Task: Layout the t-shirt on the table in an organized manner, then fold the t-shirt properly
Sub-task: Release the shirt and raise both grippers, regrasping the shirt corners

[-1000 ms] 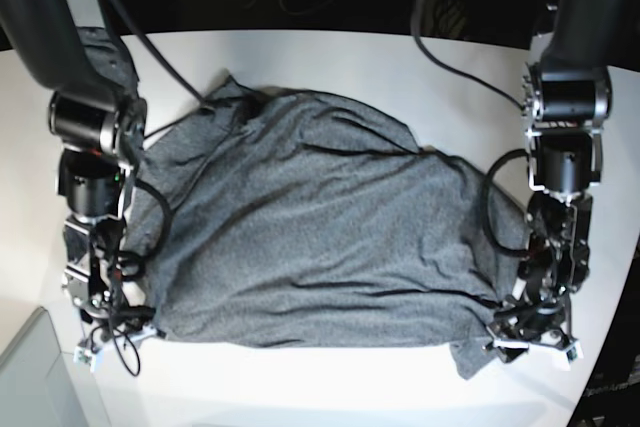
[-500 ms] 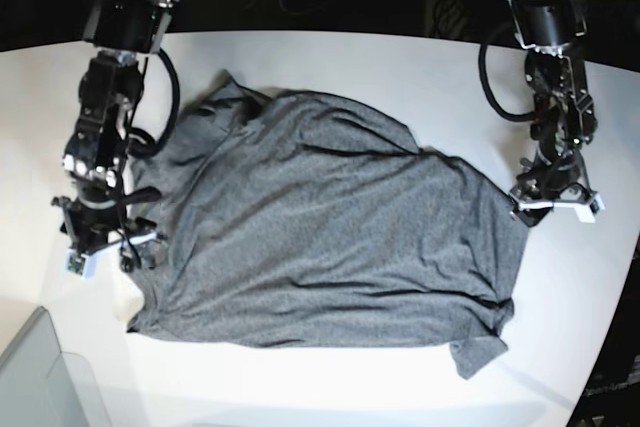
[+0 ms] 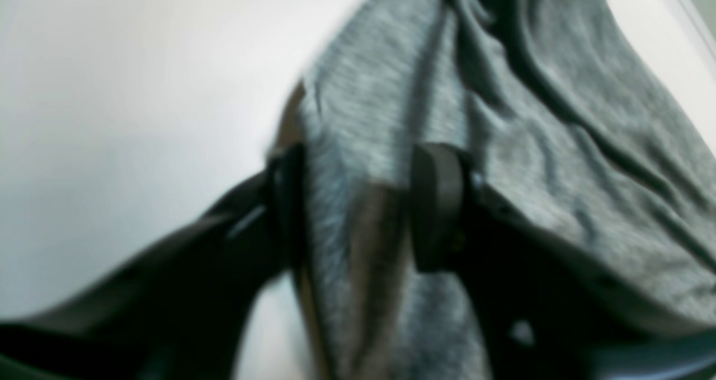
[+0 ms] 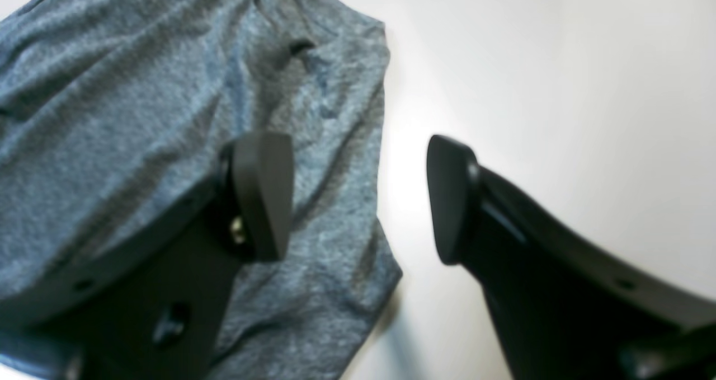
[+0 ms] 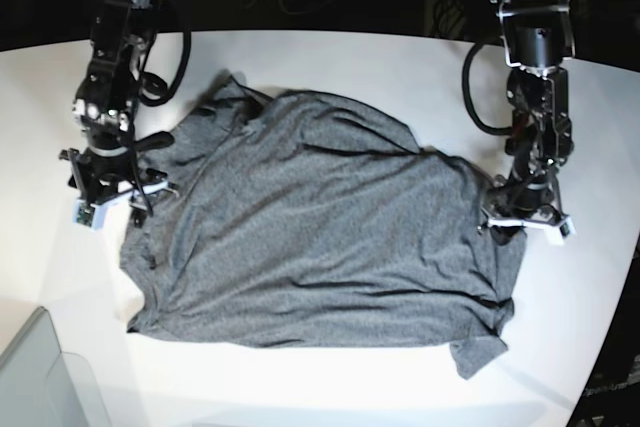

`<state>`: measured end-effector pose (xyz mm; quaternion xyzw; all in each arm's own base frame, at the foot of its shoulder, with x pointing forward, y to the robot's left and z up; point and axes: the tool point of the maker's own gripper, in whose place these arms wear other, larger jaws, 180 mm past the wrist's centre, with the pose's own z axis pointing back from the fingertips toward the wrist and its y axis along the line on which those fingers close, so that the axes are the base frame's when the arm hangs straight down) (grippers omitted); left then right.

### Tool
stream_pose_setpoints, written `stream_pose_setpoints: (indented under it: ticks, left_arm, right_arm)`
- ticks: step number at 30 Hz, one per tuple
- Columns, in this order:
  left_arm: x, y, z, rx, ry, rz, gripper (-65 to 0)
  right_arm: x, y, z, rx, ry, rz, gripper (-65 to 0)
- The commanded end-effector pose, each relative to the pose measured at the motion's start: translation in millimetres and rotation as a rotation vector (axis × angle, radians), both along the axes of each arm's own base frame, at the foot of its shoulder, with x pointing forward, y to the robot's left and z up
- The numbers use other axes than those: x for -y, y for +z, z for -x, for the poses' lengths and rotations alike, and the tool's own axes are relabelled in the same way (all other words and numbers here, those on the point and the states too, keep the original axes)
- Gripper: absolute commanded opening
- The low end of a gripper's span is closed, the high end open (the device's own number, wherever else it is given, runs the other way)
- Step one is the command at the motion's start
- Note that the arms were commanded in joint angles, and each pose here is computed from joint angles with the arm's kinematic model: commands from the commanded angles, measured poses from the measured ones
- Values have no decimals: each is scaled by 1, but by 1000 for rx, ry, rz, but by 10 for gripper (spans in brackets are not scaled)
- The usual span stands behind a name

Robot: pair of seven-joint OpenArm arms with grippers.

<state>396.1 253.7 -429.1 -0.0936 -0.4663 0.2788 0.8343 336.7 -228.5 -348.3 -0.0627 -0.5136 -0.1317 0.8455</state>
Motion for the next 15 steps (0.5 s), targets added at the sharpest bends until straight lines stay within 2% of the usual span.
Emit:
stream_pose_setpoints:
  ticks: [1, 4, 7, 10, 15]
  left_arm:
    - [6, -9, 6, -54, -24, 20, -450]
    - [7, -7, 6, -51, -26, 27, -650]
    - [7, 3, 1, -22, -31, 20, -629]
    - [1, 31, -3, 37, -54, -22, -650]
    - [10, 112, -9, 197, -144, -110, -649]
  right_arm:
    - [2, 16, -2, 56, 3, 18, -272]
    - [-4, 9, 11, 37, 1, 6, -272]
    - [-10, -4, 28, -1, 0, -10, -272]
    - [-15, -14, 39, -30, -4, -27, -272]
    - [-16, -18, 44, -41, -6, -29, -273]
